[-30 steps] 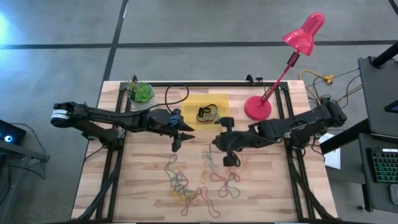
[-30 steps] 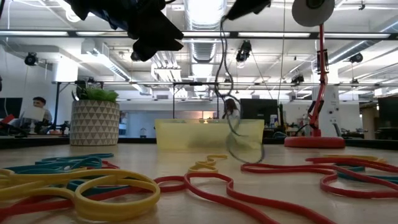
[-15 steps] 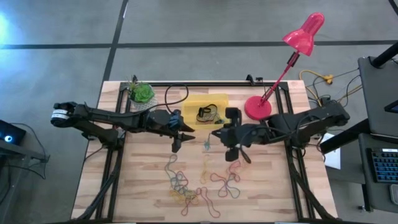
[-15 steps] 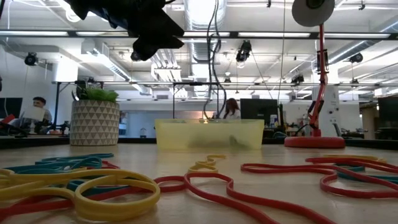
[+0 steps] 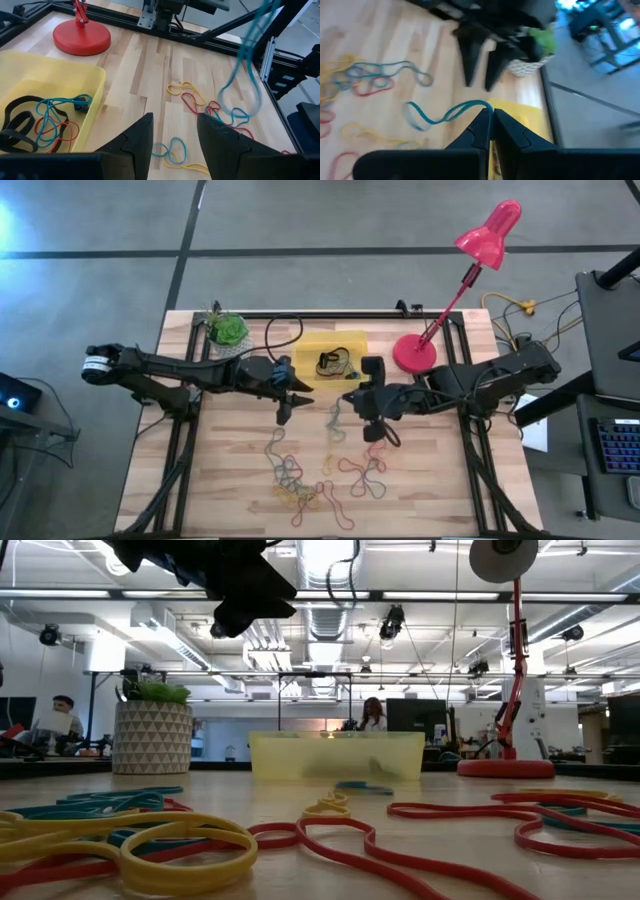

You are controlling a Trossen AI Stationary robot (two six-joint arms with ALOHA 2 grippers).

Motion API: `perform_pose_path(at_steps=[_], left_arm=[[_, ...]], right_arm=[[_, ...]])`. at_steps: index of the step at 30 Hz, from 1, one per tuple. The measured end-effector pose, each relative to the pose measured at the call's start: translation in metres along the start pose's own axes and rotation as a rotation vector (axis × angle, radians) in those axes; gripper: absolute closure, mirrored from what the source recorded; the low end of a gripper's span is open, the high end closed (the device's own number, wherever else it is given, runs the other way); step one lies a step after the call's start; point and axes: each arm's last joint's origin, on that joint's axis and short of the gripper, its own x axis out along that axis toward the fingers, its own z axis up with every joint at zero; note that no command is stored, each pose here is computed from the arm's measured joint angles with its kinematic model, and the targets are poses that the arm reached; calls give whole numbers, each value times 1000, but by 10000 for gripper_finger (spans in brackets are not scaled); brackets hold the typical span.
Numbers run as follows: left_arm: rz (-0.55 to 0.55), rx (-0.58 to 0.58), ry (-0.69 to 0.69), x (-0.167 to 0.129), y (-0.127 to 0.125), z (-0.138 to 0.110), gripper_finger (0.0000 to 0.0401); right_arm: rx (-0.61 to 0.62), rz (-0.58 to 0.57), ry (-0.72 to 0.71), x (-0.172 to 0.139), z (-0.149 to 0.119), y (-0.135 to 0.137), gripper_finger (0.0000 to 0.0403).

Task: Pick and place rubber bands into bin
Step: Put the blue rubber band into the yellow bin

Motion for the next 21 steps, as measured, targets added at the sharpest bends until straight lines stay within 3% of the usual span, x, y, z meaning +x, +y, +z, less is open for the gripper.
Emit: perform_pose_path(at_steps=[6, 12, 21], left_arm=[[-3, 0, -13, 0, 0, 1, 265], [-5, -2, -21, 0, -1, 2, 265], [-5, -22, -19, 0, 0, 2, 265]], right_arm=[[-13, -76, 23, 4, -3, -16, 395], [34, -144, 75, 20, -12, -50, 395], [206, -141, 188, 57, -59, -104, 395]])
